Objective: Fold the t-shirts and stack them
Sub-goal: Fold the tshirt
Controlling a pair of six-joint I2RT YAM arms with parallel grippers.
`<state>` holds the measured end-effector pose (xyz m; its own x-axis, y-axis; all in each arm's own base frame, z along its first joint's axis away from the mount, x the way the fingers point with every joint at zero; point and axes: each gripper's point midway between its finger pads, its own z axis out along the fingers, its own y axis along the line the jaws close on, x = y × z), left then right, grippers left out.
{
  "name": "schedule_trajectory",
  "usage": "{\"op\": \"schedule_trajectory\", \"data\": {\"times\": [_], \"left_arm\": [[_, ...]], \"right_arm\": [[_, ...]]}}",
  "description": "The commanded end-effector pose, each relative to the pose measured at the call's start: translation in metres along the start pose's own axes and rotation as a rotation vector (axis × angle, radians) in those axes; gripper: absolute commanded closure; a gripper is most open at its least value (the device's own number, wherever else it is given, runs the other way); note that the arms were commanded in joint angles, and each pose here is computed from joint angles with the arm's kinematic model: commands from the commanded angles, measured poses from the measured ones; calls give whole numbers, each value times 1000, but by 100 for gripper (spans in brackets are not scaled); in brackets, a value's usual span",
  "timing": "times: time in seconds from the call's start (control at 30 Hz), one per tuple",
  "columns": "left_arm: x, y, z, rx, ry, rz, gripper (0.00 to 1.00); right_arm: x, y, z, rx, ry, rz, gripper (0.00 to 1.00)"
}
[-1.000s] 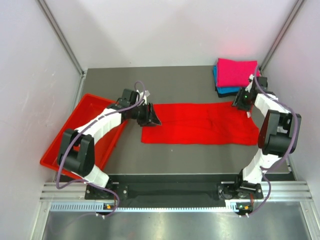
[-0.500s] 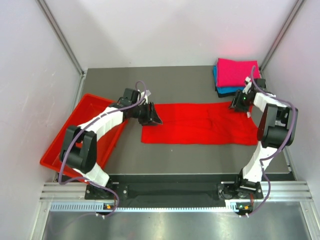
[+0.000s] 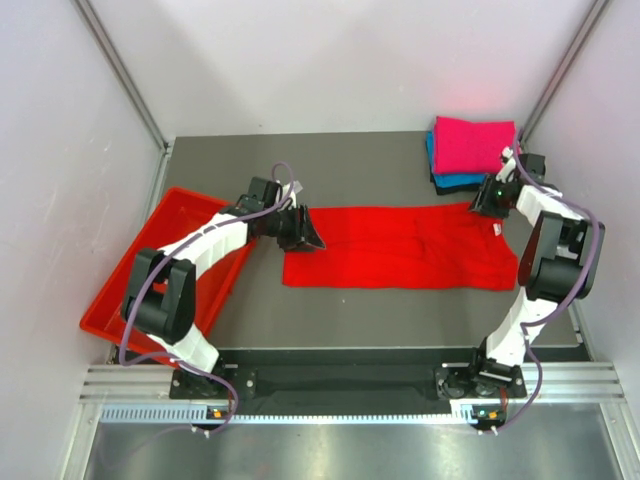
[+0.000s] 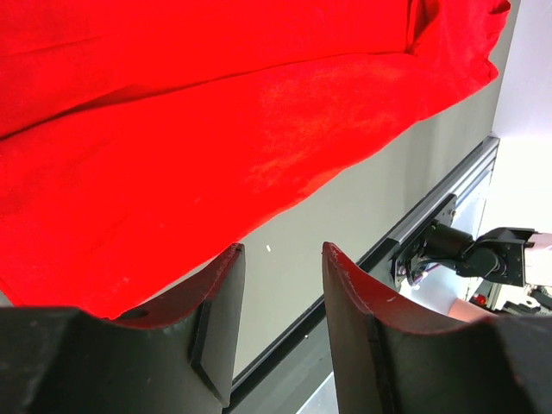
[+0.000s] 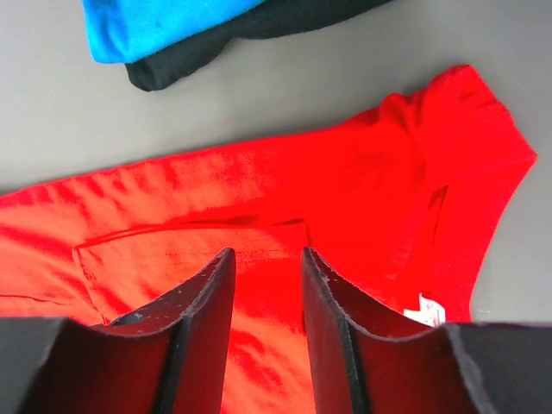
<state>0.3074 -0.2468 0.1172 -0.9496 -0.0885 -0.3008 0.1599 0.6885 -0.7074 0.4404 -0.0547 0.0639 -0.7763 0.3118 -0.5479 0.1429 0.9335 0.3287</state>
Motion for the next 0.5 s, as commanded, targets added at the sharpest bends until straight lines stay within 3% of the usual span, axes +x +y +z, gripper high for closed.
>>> {"op": "schedule_trajectory", "data": {"times": [0.0, 0.47], "left_arm": [[-17, -12, -2, 45, -46, 41, 54], [-18, -9, 3, 38, -39, 38, 55]], "right_arm": [[-14, -3, 0, -18, -56, -33, 64], [-2, -9, 21, -37, -27, -32, 66]]}}
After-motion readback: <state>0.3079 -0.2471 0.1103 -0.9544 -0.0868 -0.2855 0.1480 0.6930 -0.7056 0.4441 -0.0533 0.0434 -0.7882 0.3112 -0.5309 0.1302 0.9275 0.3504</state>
